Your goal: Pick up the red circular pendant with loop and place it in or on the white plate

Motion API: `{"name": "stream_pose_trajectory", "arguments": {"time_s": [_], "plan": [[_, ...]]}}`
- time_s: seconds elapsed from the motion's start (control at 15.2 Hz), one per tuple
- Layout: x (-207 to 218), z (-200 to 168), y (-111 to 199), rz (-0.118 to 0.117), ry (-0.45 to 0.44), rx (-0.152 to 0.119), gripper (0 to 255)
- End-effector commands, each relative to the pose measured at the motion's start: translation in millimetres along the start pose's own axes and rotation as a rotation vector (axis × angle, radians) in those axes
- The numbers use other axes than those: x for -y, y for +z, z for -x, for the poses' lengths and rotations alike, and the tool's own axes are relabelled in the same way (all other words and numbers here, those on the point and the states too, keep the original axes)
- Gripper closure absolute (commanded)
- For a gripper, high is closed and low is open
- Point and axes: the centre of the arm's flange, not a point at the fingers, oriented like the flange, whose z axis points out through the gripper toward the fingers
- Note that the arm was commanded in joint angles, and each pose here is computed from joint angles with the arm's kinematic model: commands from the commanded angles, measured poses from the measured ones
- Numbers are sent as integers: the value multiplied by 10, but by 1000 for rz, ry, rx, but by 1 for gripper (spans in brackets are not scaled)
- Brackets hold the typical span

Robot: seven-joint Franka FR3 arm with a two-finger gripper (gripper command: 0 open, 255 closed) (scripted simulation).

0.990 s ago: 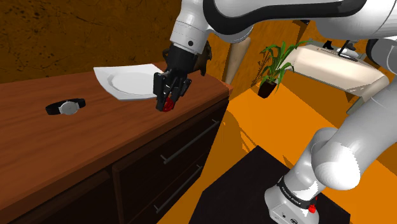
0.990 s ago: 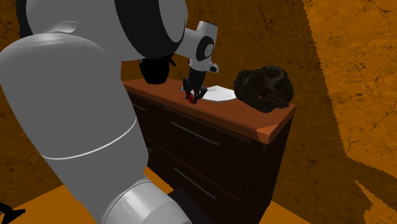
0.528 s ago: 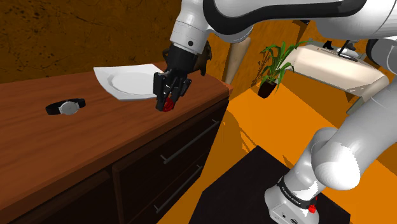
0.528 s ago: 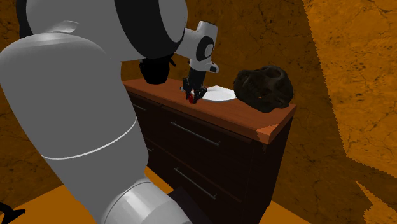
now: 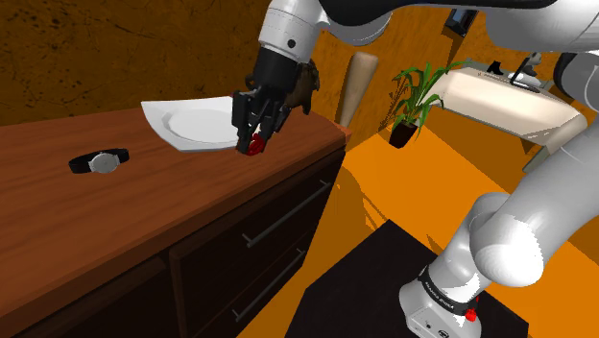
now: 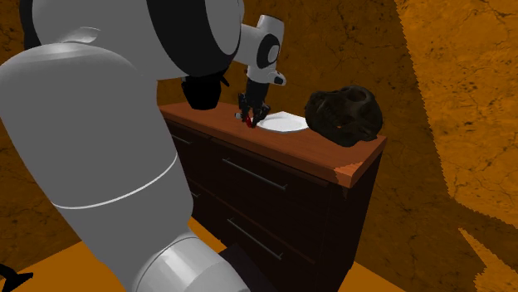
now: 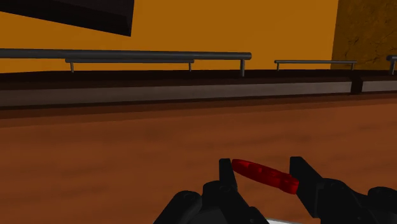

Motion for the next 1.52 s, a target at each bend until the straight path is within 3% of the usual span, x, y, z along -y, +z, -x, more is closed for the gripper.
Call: {"name": "stream_pose_trajectory", "arguments": {"time_s": [0.0,0.73,1.45], "plan": [[30,1,-112,0,0,0,255],[189,1,-633,0,0,0,255],[-143,-1411,-713,0,0,0,255]]}}
